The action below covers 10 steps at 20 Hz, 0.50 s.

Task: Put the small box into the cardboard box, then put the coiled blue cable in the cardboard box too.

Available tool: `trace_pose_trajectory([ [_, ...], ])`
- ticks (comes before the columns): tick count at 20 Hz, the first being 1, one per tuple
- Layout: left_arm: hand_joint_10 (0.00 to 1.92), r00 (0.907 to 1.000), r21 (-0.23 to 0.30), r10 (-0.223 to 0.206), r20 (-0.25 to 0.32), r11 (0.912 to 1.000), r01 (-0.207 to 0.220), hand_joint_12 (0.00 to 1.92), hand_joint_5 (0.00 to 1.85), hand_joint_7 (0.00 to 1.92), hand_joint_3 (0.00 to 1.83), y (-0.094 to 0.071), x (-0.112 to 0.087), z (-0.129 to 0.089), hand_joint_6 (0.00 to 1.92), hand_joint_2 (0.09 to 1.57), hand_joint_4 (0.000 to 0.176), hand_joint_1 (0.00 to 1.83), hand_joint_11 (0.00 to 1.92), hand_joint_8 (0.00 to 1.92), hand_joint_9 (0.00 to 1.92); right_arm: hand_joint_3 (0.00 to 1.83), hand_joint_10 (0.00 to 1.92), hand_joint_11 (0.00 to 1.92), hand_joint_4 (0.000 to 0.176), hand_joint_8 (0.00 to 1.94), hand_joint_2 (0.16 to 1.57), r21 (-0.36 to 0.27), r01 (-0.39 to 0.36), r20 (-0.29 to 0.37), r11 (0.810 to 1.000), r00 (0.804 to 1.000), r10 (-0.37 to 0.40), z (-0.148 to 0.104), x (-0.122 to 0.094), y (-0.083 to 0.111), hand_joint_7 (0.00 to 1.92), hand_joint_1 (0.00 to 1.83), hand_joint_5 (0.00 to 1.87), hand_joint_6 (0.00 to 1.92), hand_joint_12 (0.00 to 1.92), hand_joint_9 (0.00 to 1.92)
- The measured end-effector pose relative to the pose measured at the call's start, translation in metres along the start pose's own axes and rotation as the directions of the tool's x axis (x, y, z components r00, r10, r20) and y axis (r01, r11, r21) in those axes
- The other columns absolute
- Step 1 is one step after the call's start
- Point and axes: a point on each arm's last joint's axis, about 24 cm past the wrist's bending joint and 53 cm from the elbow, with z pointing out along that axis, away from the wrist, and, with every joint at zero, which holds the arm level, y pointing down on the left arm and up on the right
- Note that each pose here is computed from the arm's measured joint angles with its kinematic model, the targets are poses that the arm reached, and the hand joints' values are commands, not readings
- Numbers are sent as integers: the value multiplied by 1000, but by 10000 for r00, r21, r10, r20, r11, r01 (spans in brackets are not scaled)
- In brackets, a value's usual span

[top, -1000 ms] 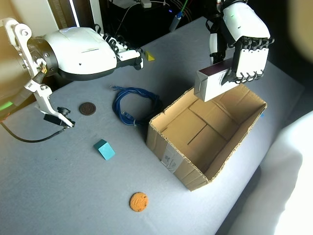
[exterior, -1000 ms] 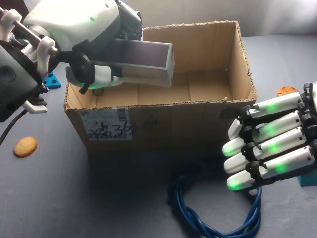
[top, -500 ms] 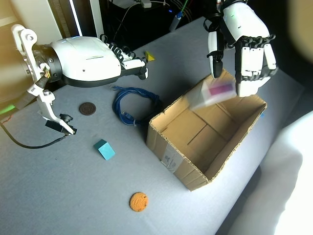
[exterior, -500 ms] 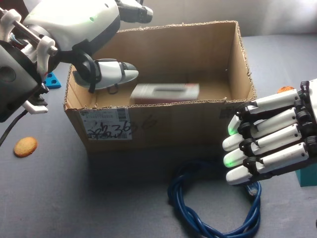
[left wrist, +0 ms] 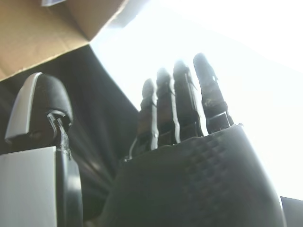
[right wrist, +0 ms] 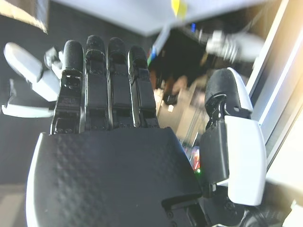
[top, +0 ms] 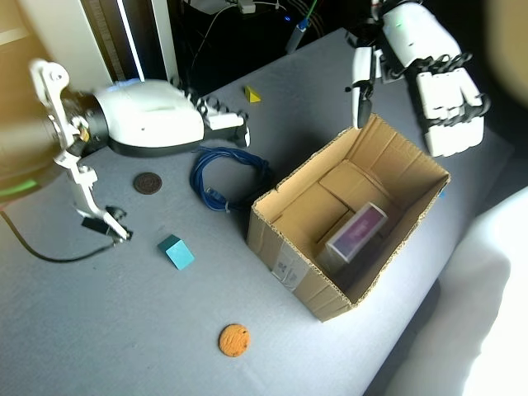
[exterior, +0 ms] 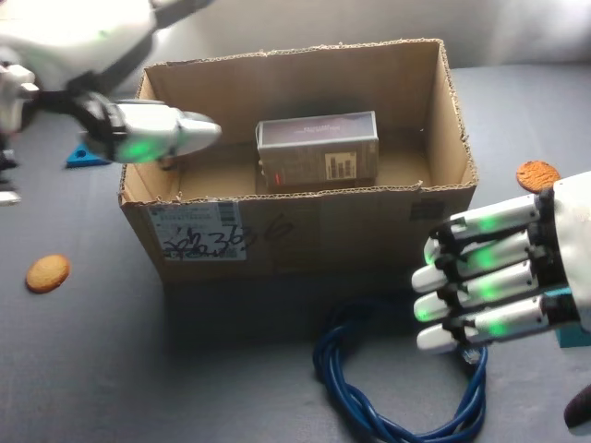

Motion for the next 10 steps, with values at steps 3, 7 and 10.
trace_pose_trajectory([
  [3, 2, 9979, -390, 599, -266, 9974, -609, 378, 152, 213, 1, 23, -6, -11, 4, 1091, 0, 568, 0, 3, 178, 0, 0, 0, 0, 0, 994, 89, 10, -38, 10000, 10000, -10, 7, 4, -3, 208, 913, 247, 0, 703, 179],
  [7, 8, 9913, -905, 1070, -763, 9894, -1138, 444, 165, 230, 4, 50, -8, -29, 5, 1114, 0, 558, 0, 6, 202, 0, 19, 0, 0, 16, 985, 326, -302, -107, 9990, 9995, 305, 11, 11, -8, 227, 1139, 289, 19, 784, 180],
  [10, 4, 9788, -1318, 1591, -1288, 9755, -1759, 368, 161, 216, 3, 70, -9, -49, 4, 1126, 0, 588, 0, 5, 186, 0, 25, 0, 0, 17, 914, 331, -587, -401, 9977, 9974, 600, 14, 25, -7, 334, 1301, 409, 28, 973, 253],
])
